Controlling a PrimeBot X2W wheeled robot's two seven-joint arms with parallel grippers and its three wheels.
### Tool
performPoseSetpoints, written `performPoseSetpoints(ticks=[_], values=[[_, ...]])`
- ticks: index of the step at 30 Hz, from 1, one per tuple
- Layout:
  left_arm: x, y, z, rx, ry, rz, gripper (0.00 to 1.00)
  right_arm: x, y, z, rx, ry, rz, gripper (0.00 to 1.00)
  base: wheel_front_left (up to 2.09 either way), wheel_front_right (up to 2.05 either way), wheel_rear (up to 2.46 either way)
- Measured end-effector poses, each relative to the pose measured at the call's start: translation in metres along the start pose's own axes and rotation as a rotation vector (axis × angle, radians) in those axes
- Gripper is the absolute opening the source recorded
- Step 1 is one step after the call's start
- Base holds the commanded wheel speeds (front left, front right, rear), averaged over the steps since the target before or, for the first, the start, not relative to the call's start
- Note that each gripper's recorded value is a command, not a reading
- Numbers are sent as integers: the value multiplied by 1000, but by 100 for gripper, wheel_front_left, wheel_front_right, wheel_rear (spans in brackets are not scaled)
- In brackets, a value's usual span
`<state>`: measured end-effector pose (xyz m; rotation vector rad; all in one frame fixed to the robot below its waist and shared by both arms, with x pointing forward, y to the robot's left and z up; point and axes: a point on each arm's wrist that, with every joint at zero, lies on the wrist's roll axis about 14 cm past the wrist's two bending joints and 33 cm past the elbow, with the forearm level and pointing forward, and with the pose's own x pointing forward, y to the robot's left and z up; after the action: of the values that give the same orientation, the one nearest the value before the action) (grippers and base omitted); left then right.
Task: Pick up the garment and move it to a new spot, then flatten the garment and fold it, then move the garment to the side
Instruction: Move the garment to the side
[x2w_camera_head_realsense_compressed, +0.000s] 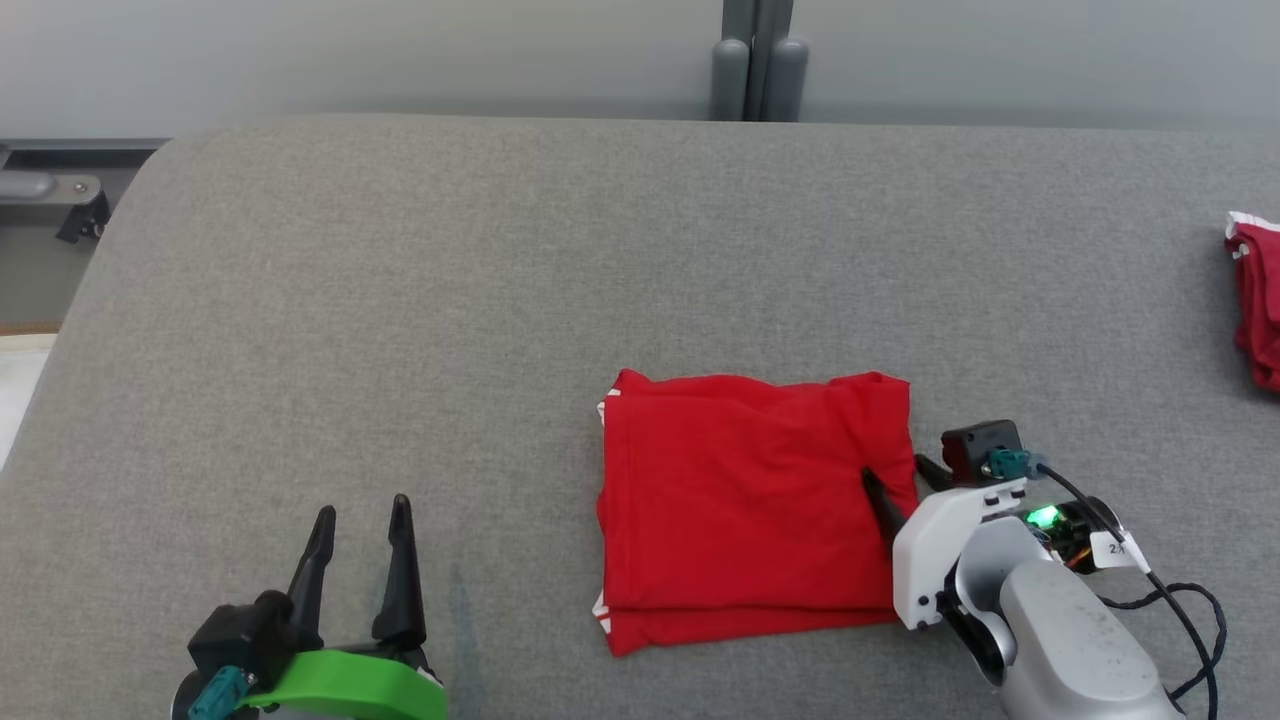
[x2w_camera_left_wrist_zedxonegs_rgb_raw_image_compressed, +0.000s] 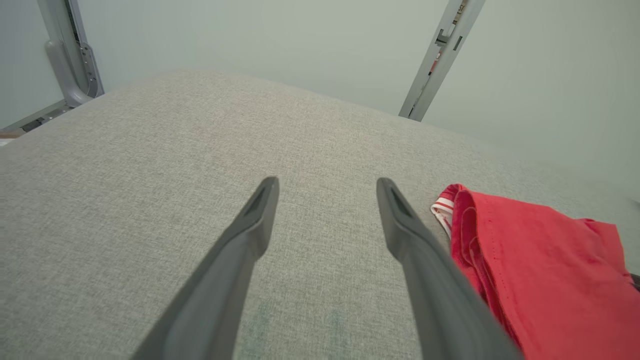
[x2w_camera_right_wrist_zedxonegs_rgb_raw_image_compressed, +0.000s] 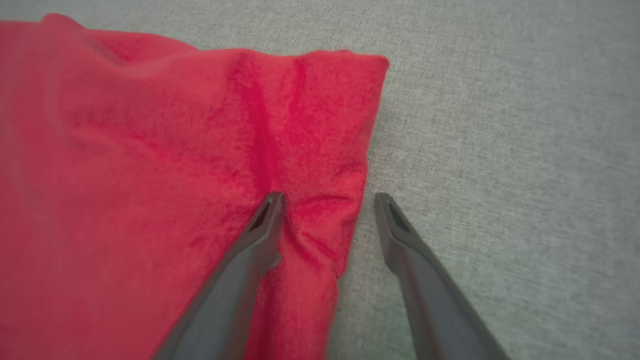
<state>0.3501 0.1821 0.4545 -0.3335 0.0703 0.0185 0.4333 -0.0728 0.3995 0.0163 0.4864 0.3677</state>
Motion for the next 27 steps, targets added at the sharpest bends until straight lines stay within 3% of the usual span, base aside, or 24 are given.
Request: performPoseSetpoints(ticks=[2, 4, 10, 16, 27], values=[[0, 0, -2, -1, 5, -1, 100, 2, 1, -1, -5, 10, 5, 13, 0, 0, 0], [1, -3, -3, -2, 8, -10, 100, 3, 2, 0, -7, 12, 6, 0, 0, 0, 0], [10, -14, -2, 1, 6, -45, 100, 3, -11, 13, -8, -20, -25, 0, 0, 0, 0], [25, -32, -2, 14, 5, -107, 100, -5, -44, 39, -37, -88, -112, 0, 0, 0, 0], [62, -101, -11, 28, 16, -316, 100, -68, -162, 72, -84, -171, -415, 0, 0, 0, 0]])
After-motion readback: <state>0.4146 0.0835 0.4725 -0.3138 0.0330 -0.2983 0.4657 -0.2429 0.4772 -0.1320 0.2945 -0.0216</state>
